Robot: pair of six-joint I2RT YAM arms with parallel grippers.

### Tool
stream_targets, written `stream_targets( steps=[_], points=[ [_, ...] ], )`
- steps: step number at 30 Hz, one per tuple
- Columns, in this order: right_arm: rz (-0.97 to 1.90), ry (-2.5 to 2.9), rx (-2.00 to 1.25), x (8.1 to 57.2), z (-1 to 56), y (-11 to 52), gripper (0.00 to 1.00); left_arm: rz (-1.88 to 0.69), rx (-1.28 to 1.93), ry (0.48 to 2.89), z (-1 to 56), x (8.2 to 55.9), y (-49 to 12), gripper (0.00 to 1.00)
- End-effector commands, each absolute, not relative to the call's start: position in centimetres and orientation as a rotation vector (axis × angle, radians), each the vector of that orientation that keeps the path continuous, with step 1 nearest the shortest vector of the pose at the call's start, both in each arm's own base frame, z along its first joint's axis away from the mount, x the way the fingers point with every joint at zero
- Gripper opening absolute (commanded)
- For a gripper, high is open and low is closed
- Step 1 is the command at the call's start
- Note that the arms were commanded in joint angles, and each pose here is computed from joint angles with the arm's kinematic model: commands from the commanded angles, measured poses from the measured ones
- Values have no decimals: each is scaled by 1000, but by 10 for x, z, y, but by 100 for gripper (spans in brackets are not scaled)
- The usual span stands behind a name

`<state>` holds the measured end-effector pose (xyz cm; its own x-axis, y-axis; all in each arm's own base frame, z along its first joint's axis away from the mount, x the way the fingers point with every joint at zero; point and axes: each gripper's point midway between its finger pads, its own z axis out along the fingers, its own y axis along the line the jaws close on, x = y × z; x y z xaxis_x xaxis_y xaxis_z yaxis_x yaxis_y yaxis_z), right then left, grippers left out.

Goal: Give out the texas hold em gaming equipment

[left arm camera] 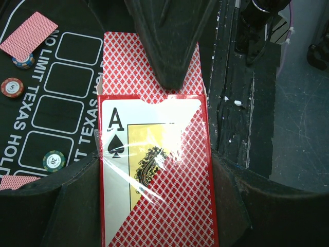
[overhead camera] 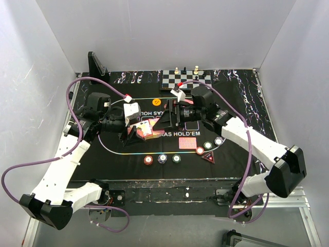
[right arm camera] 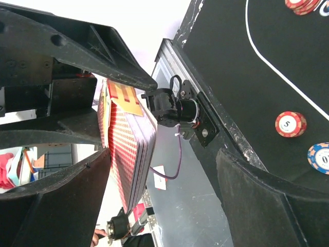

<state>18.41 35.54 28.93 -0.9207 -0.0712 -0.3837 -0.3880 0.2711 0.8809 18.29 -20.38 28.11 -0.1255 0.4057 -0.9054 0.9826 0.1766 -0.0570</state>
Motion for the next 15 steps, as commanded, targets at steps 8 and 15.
stream_targets(
  steps=[8, 15],
  points=[
    [1795, 2153, -448, 181, 317, 369, 82, -931, 1338, 1569, 303, 182, -208, 0],
    [1772, 2183, -388, 182, 310, 362, 61, -942, 1332, 1566, 304, 182, -209, 0]
  ],
)
